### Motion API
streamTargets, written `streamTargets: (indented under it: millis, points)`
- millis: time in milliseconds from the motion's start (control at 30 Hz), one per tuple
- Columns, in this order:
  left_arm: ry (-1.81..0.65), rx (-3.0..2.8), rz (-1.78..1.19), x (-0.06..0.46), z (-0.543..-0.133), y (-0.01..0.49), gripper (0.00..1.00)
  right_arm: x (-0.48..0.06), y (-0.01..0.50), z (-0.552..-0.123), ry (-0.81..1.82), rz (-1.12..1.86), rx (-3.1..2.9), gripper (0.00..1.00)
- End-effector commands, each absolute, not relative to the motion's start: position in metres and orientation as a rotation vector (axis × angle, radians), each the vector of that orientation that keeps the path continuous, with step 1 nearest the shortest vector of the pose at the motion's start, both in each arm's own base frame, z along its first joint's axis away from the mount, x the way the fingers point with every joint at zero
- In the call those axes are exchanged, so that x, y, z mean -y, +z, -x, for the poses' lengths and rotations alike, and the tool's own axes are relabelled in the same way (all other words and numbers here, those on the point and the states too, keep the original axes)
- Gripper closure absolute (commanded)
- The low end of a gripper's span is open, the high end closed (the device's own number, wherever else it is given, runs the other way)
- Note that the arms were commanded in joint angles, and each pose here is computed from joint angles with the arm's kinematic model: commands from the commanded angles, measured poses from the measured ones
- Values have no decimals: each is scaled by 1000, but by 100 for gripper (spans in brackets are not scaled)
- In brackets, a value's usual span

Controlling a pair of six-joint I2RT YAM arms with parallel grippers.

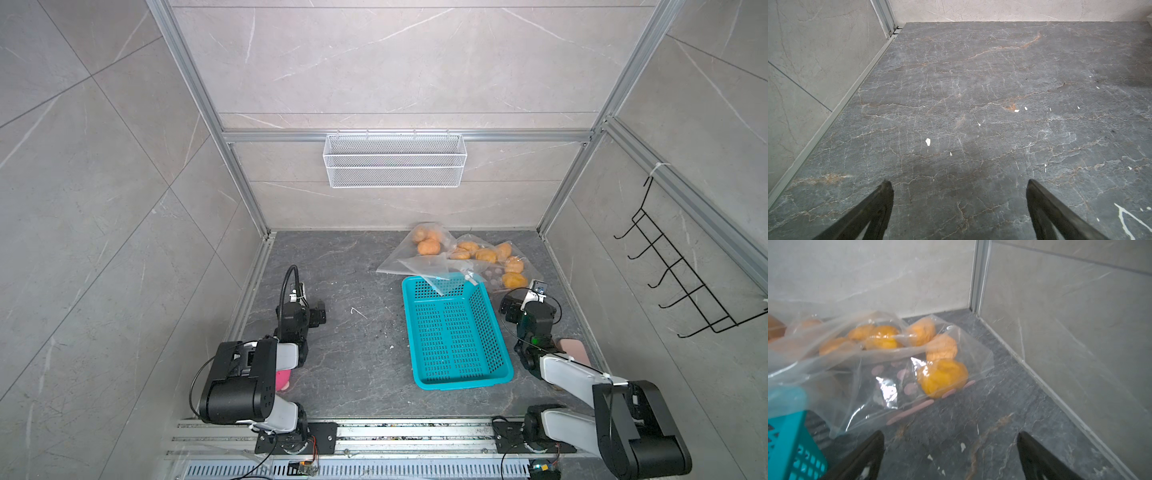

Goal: Put the potatoes into a zipper bag and zip it
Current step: Reset both arms

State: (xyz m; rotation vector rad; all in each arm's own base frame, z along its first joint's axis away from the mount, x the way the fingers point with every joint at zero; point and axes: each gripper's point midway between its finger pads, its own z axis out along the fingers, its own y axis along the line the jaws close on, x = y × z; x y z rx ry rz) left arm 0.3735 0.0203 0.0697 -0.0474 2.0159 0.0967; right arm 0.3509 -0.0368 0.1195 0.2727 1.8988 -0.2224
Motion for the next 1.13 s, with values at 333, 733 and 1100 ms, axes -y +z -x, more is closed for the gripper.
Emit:
streamTargets:
  millis: [333,733,1100]
  points:
    - [81,-1954,63,-21,-384,86,0,1,96,-379,-73,-103,-1864,1]
    - [83,-1953,64,-22,-384,86,0,-10,94,-386,-91,-49,-1903,1]
    - [82,-1951,65,-21,-384,87,0,-14,94,-387,-92,-35,-1907,1]
